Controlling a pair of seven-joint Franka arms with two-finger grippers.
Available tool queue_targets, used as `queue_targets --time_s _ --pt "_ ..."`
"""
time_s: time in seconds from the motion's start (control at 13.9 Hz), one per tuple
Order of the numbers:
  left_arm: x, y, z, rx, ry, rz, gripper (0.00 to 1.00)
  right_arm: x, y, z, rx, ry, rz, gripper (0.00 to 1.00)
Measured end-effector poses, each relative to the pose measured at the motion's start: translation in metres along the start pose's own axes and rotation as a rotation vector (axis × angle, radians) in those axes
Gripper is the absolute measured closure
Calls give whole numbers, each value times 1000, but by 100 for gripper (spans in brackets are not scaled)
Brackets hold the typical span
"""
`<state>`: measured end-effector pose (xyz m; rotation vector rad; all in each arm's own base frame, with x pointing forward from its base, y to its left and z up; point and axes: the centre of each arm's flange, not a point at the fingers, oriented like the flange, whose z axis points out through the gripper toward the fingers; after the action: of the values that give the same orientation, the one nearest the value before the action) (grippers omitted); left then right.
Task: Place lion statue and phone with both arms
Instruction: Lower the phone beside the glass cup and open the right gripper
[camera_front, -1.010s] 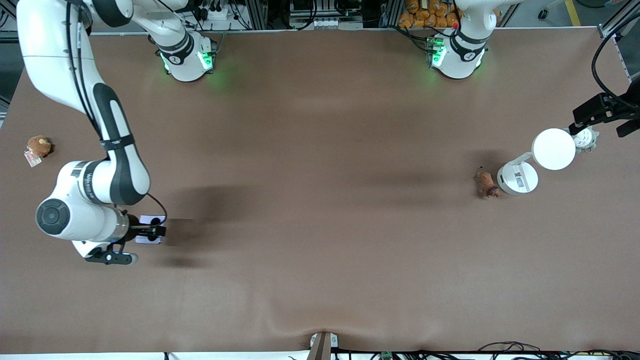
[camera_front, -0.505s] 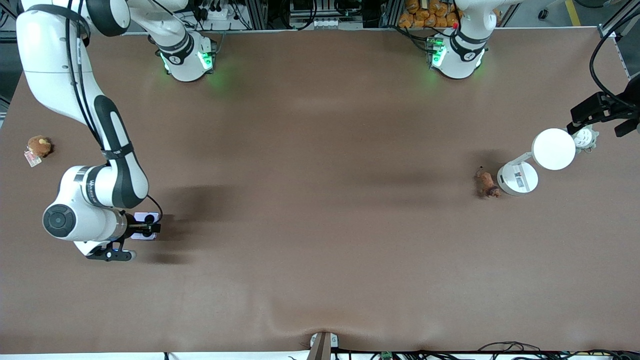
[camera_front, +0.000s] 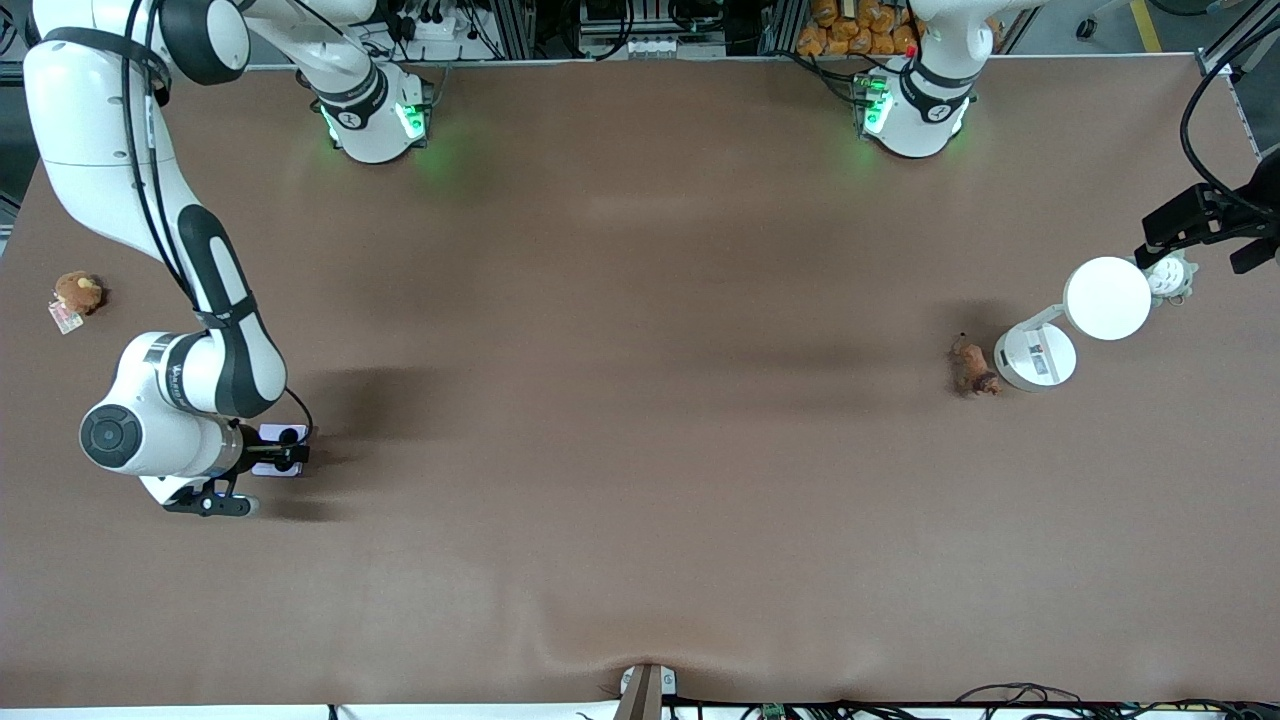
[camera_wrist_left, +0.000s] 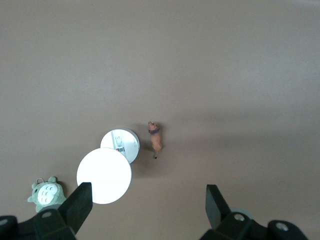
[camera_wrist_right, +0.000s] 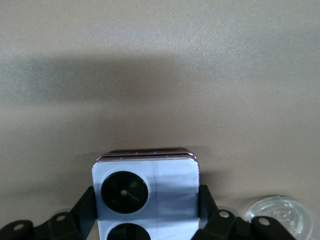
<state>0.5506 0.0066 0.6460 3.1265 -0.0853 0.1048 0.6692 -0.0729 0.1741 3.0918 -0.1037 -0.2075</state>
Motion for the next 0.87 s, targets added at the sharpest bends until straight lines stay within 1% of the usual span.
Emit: queue_targets --time_s 0.07,0.14,0.22,0.36,0.51,0.72,0.87 --pt "0 0 0 0 0 1 0 -1 -1 1 1 -1 -2 17" --pt "0 1 0 0 0 2 0 -1 -2 2 2 -2 -3 11" --pt "0 4 0 -1 -1 8 0 -1 -2 2 2 -3 -3 1" --pt "0 12 0 -3 -7 24 0 1 -2 -1 1 6 -3 0" --pt "0 13 1 -5 -9 26 0 7 -2 -17 1 41 -4 0" --pt "-1 10 1 -6 -15 21 0 15 -2 -69 3 108 -4 0" --pt "-1 10 0 -6 -15 21 0 10 -1 -120 6 137 -3 0"
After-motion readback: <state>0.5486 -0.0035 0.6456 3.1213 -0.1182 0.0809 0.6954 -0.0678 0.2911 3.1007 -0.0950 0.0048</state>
